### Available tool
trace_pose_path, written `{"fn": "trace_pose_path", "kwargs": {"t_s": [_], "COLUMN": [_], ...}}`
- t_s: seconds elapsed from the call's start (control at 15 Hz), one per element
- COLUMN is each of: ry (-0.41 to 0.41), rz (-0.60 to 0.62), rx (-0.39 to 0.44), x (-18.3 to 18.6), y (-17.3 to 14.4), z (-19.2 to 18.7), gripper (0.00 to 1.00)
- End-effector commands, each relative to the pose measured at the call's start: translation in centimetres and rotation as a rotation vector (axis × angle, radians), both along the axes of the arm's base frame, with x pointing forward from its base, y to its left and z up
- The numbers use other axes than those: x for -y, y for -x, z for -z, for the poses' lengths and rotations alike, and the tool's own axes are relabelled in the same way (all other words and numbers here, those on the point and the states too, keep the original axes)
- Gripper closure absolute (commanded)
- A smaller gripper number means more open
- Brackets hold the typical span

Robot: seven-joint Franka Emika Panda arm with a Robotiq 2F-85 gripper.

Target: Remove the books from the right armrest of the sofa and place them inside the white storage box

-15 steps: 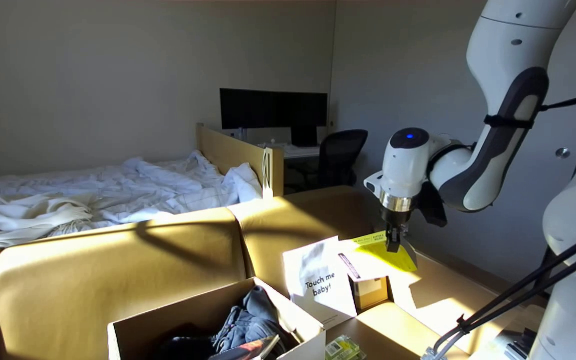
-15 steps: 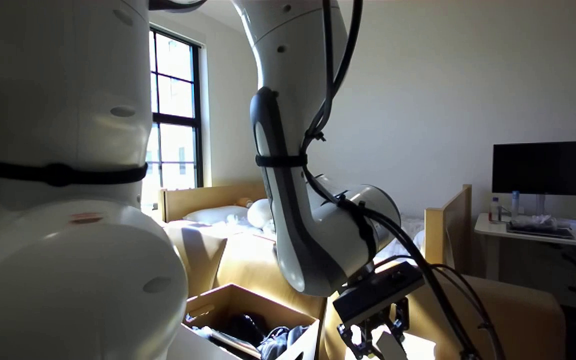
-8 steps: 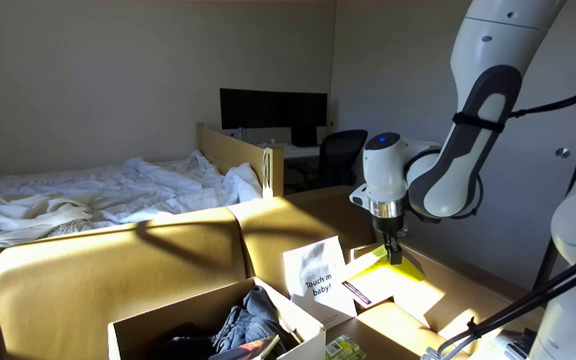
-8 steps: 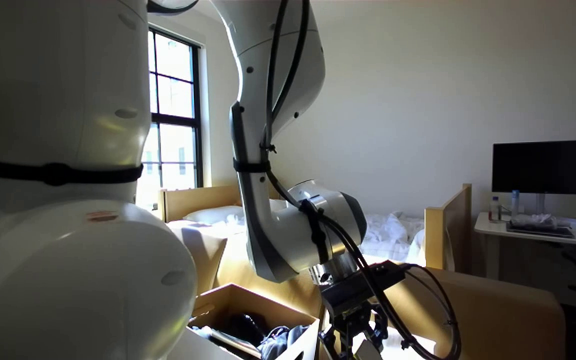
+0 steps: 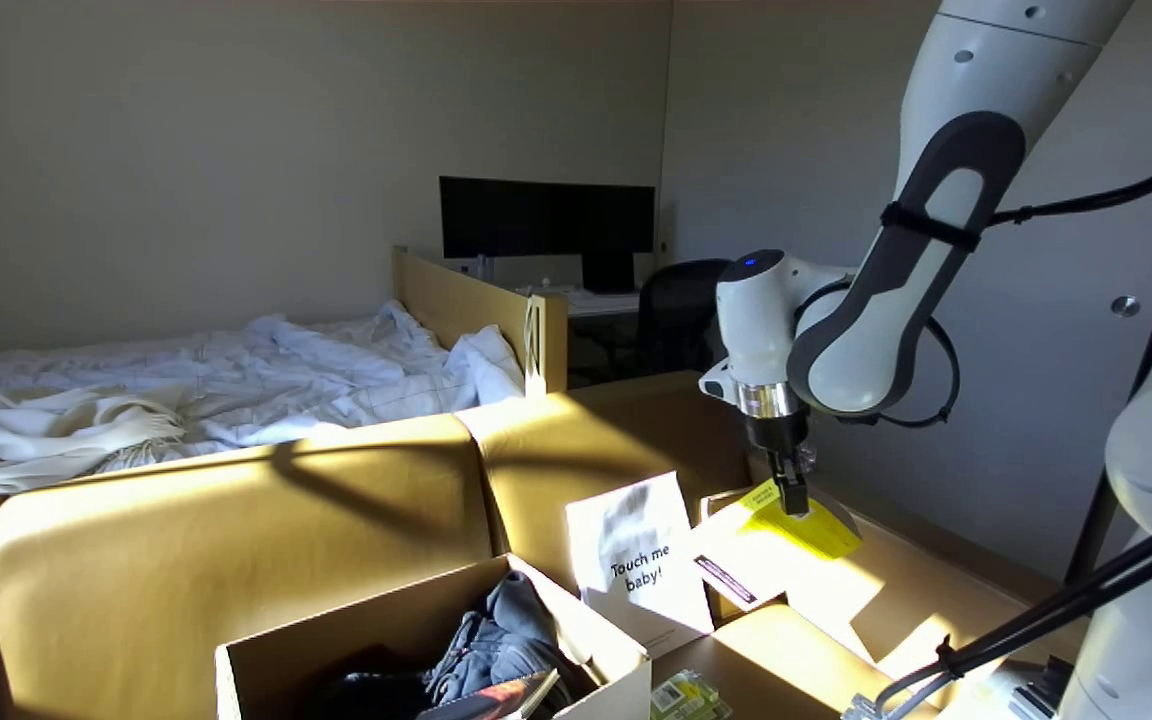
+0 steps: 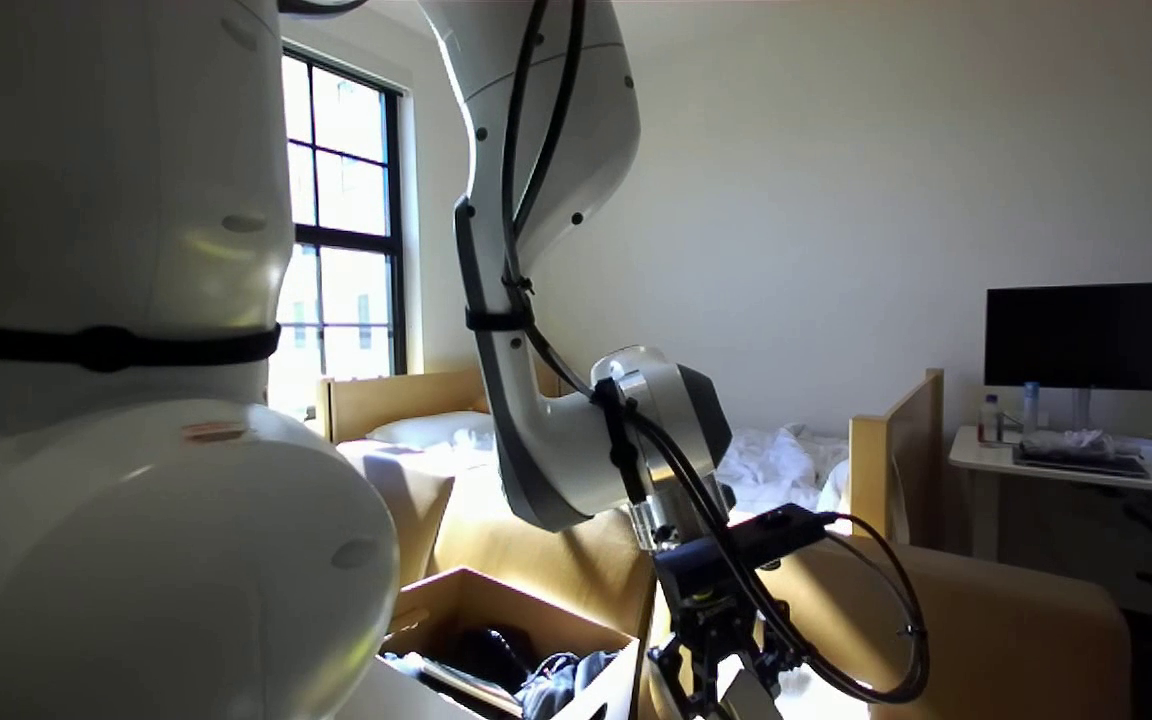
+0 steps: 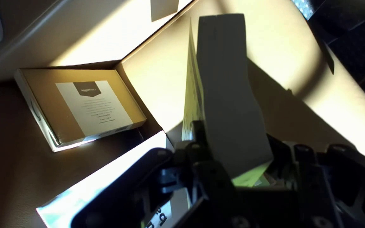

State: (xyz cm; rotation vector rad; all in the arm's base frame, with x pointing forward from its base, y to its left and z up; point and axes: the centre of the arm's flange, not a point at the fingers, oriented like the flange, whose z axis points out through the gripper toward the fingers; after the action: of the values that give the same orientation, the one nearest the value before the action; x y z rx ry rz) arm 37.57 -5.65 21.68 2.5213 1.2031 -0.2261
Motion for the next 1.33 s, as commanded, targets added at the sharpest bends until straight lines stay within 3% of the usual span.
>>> {"fn": "trace_pose_path", "kwargs": {"t_s": [0.0, 0.2, 0.53, 0.8, 1.0, 1.27], "ry": [-0.143, -0.301, -0.442, -0.584, -0.645, -0.622], "rz": [0.097, 0.118, -0.045, -0.185, -0.226, -0.256], "rx": [0.118, 0.189, 0.227, 0.272, 0.22, 0.177], "x": [0.8, 0.1, -8.9, -15.2, -18.2, -20.2], "y": [-6.3, -8.9, -7.1, -7.8, -7.8, -4.1], "z": [-6.6, -10.4, -13.2, -20.4, -19.8, -14.2], "gripper": [0.88, 0.88, 0.88, 0.88, 0.88, 0.88]}}
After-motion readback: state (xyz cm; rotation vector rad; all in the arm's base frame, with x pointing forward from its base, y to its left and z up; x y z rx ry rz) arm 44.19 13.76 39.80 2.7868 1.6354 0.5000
